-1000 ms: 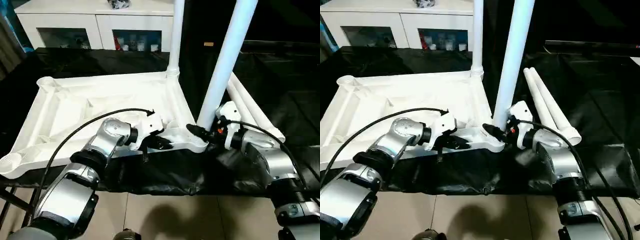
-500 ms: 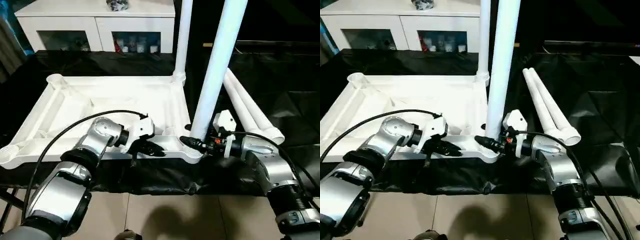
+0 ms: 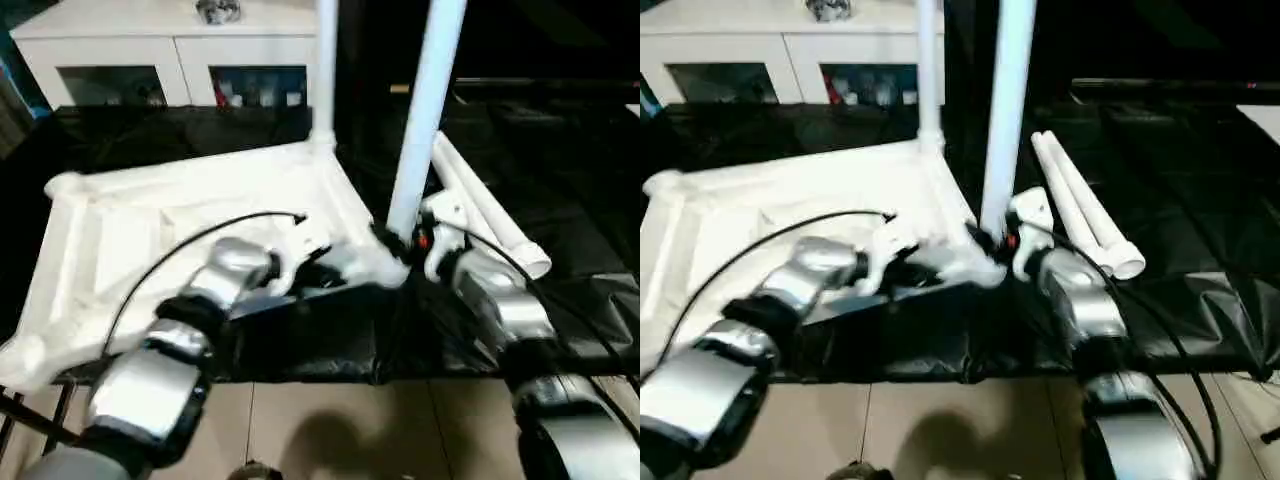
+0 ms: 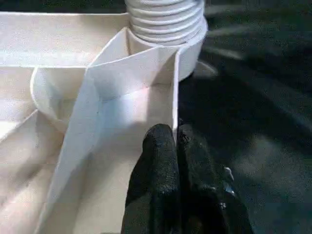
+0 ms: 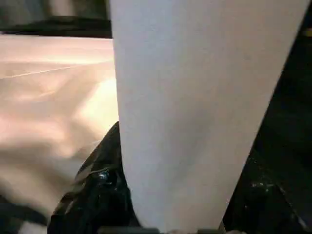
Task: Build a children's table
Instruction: Insert table leg to table base
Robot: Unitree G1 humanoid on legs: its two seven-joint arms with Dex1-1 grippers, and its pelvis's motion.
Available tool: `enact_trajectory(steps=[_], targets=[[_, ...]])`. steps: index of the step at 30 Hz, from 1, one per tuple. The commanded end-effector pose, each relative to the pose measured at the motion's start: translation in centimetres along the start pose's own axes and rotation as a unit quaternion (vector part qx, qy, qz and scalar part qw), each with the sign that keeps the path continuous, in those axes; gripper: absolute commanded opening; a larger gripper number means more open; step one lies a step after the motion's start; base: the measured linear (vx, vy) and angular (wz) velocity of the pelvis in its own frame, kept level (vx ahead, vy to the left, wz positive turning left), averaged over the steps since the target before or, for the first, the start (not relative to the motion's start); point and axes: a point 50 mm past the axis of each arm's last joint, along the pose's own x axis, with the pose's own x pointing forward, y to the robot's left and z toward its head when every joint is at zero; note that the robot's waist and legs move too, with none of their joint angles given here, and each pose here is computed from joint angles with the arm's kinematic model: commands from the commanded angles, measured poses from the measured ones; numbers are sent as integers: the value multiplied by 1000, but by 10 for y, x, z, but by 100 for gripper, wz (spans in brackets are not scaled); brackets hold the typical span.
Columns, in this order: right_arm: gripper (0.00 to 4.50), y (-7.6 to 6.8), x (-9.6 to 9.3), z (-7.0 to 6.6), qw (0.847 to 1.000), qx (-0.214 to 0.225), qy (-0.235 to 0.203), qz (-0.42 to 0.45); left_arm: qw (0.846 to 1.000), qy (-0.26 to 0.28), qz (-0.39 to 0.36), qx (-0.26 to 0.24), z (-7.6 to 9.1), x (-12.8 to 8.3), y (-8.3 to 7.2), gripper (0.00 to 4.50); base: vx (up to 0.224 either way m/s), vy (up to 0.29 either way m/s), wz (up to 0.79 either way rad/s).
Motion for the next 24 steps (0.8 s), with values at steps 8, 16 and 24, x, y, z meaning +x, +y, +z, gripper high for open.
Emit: enact_trajectory(steps=[8,16,24], targets=[[192,15,-5,-30,999,48,18,18,994,-55,33,88,29,-7,6,0,0,0,0],[192,2,-23,-32,998,53,-16,33,994,-44,33,95,13,-22,14,0,0,0,0],[192,-6,-36,-39,998,54,-11,42,994,-34,20,98,7,-27,14,0,0,0,0]])
